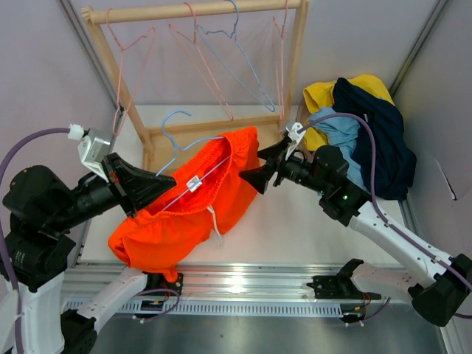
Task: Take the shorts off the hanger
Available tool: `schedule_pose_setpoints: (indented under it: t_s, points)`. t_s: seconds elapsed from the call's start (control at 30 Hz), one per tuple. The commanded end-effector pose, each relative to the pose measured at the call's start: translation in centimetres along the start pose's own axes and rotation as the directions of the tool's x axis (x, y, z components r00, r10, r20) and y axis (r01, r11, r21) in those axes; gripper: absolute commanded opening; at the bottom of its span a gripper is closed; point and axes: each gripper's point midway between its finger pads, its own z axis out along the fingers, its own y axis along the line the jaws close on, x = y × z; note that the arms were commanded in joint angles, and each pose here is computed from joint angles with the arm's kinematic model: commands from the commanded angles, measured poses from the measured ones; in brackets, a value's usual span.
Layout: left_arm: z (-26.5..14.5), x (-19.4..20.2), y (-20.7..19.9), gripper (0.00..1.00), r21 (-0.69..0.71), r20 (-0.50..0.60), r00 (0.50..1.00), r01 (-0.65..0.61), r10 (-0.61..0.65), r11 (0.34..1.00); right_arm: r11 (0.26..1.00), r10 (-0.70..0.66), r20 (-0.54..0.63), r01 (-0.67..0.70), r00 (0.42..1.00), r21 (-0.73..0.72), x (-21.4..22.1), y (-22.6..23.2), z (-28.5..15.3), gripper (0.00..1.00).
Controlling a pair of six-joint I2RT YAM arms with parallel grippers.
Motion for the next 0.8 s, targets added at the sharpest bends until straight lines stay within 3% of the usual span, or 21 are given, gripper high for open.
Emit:
schedule_pose_setpoints:
  t_s: [0.0, 0.13, 0.17, 0.2, 0.23, 0.3, 0.53, 0.77]
  points:
    - [-0.7, -2.6, -2.8, 0.00, 0.103, 0.100, 0.993, -0.065, 0.055, 0.993, 0.999, -0.037, 0.072, 0.038, 0.997, -0.004, -2.6, 0.8, -0.2, 0.99]
    - [-0.8, -2.7, -3.6, 0.00, 0.148, 0.101, 0.994, -0.063, 0.048, 0.987, 1.000, -0.024, 0.067, 0.025, 0.997, -0.012, -1.6, 0.7, 0.0, 0.99]
    - [-0.9, -2.8, -3.8, 0.00, 0.153, 0.104, 0.993, -0.064, 0.049, 0.986, 1.000, -0.018, 0.066, 0.019, 0.998, -0.017, -1.4, 0.8, 0.1, 0.92]
    - [-0.8, -2.8, -3.6, 0.00, 0.146, 0.103, 0.993, -0.064, 0.049, 0.987, 1.000, -0.018, 0.067, 0.019, 0.998, -0.019, -1.2, 0.7, 0.3, 0.80]
    - [-0.8, -2.7, -3.5, 0.00, 0.139, 0.102, 0.994, -0.063, 0.049, 0.988, 1.000, -0.018, 0.068, 0.019, 0.998, -0.017, -1.2, 0.6, 0.3, 0.45]
    - [-0.8, -2.8, -3.0, 0.00, 0.112, 0.105, 0.993, -0.066, 0.054, 0.992, 1.000, -0.018, 0.065, 0.018, 0.998, -0.004, -1.0, 0.4, 0.2, 0.00]
    - [-0.6, -2.2, -1.6, 0.00, 0.044, 0.091, 0.994, -0.072, 0.068, 0.996, 0.963, -0.106, 0.152, 0.063, 0.983, 0.261, -3.9, -3.6, -3.2, 0.00]
    - [-0.3, -1.5, -0.9, 0.00, 0.032, 0.065, 0.995, -0.072, 0.070, 0.997, 0.856, -0.168, 0.186, 0.049, 0.968, 0.515, -8.3, -12.1, -9.3, 0.00]
